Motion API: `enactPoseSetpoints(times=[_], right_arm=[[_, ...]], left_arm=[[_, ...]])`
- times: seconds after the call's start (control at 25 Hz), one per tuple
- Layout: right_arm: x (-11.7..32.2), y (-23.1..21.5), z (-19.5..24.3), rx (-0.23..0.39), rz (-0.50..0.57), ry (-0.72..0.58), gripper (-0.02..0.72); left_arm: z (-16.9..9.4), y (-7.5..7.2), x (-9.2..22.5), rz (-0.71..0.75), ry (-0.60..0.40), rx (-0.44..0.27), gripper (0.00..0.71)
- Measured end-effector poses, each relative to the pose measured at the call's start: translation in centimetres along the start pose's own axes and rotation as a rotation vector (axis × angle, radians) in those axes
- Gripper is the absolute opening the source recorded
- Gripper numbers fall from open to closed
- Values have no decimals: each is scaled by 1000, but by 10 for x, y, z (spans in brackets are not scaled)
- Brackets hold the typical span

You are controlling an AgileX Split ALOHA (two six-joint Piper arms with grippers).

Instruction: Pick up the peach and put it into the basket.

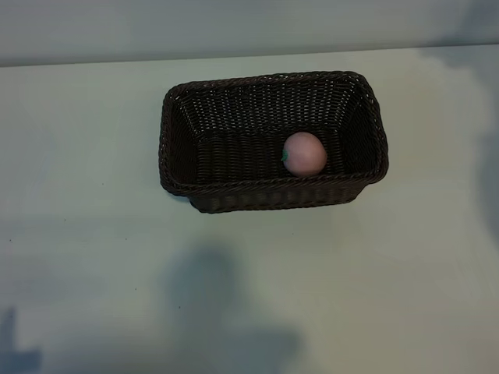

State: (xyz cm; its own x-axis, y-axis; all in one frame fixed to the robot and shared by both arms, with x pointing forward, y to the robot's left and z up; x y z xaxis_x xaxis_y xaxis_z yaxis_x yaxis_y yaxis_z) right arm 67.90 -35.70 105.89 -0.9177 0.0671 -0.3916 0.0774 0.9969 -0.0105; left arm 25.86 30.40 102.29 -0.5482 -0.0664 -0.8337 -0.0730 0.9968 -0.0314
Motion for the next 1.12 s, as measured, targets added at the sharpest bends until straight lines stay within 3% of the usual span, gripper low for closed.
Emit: enactPoseSetpoints(times=[0.24,0.48,0.8,0.96,1.12], right_arm=[[0,0,-16,-6,-6,-33,512],[23,4,-77,-13,-5,-118,512],[96,11,-147,-17,-9,-195,512],[145,13,-194,2,-14,-302,512],[205,14,-246,34,-8,-492,512]], left_arm=[[0,0,0,0,0,0,594],[0,0,0,0,0,0,594],[0,0,0,0,0,0,594],[0,0,0,0,0,0,594],[0,0,0,0,0,0,594]])
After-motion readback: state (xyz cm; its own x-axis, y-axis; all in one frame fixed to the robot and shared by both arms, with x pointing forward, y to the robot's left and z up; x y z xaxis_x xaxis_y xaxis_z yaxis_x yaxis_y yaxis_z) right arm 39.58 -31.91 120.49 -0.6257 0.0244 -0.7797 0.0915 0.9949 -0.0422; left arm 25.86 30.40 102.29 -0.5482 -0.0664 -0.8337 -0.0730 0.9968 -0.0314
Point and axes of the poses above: a point on each arm's last joint axis where the gripper is mounted, z pointing out along that axis toward the gripper, y along the wrist's bending axis when the last joint is at zero, x = y × z, the point moved 4 cm from there along z, pointing out along that axis toward the gripper, and after that the axes turned 3 degrees about -z, right-handed, at the moved point
